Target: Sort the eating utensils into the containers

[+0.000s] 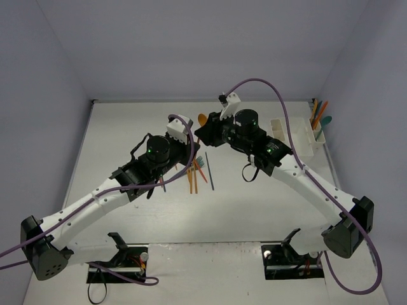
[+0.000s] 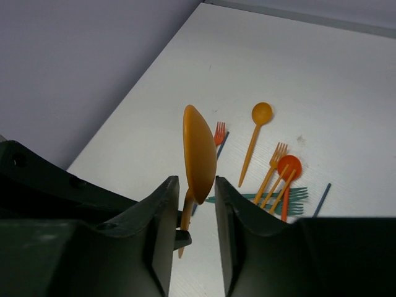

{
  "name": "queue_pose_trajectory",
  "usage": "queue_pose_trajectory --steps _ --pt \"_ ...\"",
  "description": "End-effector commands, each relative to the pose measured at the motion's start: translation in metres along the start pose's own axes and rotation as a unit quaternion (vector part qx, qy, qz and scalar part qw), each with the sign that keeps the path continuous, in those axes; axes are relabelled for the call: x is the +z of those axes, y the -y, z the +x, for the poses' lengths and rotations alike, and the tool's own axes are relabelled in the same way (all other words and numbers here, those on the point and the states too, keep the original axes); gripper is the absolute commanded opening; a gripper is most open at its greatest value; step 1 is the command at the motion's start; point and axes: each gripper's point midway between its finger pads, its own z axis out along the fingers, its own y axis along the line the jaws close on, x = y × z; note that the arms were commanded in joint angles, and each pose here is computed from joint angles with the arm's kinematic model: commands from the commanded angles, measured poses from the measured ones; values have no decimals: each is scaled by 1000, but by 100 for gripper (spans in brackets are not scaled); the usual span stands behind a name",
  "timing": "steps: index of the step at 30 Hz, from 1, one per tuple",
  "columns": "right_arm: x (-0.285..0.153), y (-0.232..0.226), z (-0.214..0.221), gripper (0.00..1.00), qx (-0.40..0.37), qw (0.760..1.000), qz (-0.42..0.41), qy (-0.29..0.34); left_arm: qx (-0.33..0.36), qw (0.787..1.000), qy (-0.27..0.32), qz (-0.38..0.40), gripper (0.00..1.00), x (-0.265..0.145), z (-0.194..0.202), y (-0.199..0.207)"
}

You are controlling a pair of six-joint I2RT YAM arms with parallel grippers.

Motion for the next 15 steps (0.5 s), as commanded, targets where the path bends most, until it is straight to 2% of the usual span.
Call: queue_pose_trajectory --steps 1,4,6,9,12,15 --pt "2 -7 -23 18 -5 999 -8 50 -27 997 78 13 0 -1 -54 13" --pt "-1 -1 -22 5 -7 998 7 55 -29 997 68 13 0 4 -50 14" --pt "-5 6 -25 0 -9 998 23 63 -35 997 61 11 0 7 -46 14" --pt "-13 15 -32 0 -10 996 40 77 -41 998 51 1 19 9 -39 10" --pt "-22 36 -44 0 -8 993 68 93 -48 998 41 -13 46 9 -28 4" --pt "-36 63 -56 0 -5 989 98 110 -56 997 35 -39 60 8 -20 -6"
